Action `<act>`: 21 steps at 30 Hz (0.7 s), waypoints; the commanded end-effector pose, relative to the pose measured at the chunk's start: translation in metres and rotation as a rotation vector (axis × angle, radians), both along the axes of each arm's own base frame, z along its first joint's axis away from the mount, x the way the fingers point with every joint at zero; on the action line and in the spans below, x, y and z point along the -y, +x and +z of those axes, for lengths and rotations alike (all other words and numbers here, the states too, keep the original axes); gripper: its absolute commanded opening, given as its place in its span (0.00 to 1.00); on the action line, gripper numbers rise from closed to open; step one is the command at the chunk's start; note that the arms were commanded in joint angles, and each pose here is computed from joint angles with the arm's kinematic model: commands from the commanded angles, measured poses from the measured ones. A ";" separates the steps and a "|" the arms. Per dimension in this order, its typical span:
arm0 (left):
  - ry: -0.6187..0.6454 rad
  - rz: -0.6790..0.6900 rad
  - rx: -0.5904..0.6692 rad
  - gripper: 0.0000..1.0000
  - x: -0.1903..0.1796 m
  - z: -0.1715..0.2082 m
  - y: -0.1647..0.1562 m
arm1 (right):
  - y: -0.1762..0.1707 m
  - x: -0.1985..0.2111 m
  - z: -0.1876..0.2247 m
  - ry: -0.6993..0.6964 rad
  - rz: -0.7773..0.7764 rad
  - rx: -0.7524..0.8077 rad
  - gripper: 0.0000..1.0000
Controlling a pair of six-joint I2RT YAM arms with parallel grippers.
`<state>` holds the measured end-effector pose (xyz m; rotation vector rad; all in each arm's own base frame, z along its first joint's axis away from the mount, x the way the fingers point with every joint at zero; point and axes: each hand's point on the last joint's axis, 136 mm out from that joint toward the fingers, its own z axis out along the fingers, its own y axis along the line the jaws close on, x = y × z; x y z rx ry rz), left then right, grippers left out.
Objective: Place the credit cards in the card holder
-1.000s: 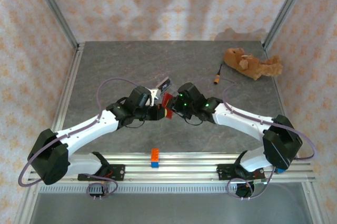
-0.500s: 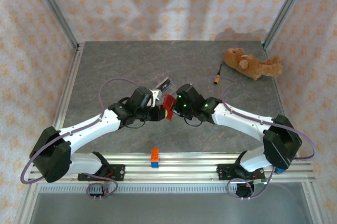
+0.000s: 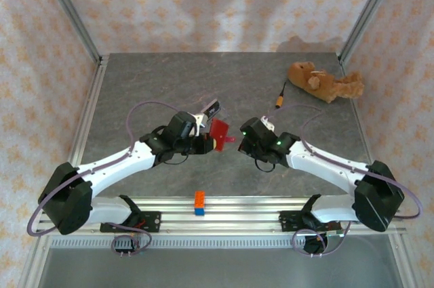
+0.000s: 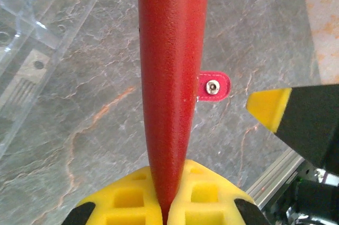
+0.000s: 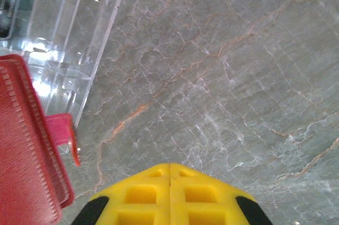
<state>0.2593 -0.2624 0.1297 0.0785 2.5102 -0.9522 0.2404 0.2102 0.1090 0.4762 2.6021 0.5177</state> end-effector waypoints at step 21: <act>-0.171 0.011 -0.079 0.00 0.071 -0.032 -0.018 | -0.014 0.011 -0.039 0.052 0.276 -0.113 0.56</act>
